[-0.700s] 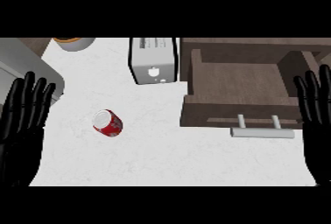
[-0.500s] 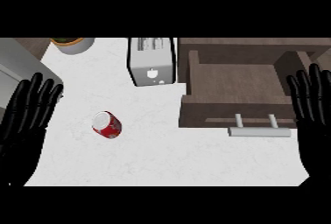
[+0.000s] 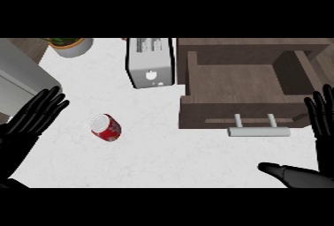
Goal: Pick up the can, place it into the drawer and close the drawer
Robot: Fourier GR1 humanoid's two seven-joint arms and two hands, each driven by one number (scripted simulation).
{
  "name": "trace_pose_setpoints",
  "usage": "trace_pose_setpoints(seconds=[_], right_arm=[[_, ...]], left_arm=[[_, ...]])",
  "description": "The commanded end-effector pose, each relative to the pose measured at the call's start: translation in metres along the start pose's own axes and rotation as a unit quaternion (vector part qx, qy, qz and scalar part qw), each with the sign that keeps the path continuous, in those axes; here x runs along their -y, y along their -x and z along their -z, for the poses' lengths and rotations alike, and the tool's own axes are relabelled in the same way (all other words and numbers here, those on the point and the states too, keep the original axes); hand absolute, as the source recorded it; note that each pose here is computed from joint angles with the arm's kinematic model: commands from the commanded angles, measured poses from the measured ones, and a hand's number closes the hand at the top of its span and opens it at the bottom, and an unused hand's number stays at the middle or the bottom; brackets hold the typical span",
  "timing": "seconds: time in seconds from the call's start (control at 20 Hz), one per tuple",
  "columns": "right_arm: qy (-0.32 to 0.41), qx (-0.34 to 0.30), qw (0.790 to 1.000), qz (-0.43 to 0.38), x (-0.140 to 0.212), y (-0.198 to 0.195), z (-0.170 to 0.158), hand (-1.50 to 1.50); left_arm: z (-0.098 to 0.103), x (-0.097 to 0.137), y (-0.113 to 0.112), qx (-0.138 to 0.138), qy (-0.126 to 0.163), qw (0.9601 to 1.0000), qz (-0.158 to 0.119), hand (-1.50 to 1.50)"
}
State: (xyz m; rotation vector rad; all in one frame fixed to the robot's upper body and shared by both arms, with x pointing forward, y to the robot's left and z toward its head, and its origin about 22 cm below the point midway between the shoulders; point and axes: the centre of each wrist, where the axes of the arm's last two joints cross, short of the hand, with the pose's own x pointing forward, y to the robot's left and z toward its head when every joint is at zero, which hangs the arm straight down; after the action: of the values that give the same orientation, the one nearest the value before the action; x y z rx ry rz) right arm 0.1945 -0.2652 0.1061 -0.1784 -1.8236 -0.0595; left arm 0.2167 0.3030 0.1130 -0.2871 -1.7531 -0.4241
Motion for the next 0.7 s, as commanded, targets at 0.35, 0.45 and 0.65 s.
trace_pose_setpoints(seconds=[0.35, 0.45, 0.65], right_arm=[[0.020, -0.018, 1.000, -0.003, 0.051, 0.004, -0.051, -1.50], [0.025, -0.027, 0.999, -0.001, 0.047, 0.029, -0.053, -1.50], [0.026, -0.024, 0.999, -0.007, 0.071, 0.006, -0.034, -1.50]], left_arm=[[-0.031, -0.059, -0.030, -0.022, 0.022, 0.9995, -0.006, -1.50], [-0.032, -0.056, -0.024, -0.030, 0.015, 0.9994, -0.007, -1.50], [-0.035, -0.054, -0.033, -0.042, 0.006, 0.9983, -0.038, -1.50]])
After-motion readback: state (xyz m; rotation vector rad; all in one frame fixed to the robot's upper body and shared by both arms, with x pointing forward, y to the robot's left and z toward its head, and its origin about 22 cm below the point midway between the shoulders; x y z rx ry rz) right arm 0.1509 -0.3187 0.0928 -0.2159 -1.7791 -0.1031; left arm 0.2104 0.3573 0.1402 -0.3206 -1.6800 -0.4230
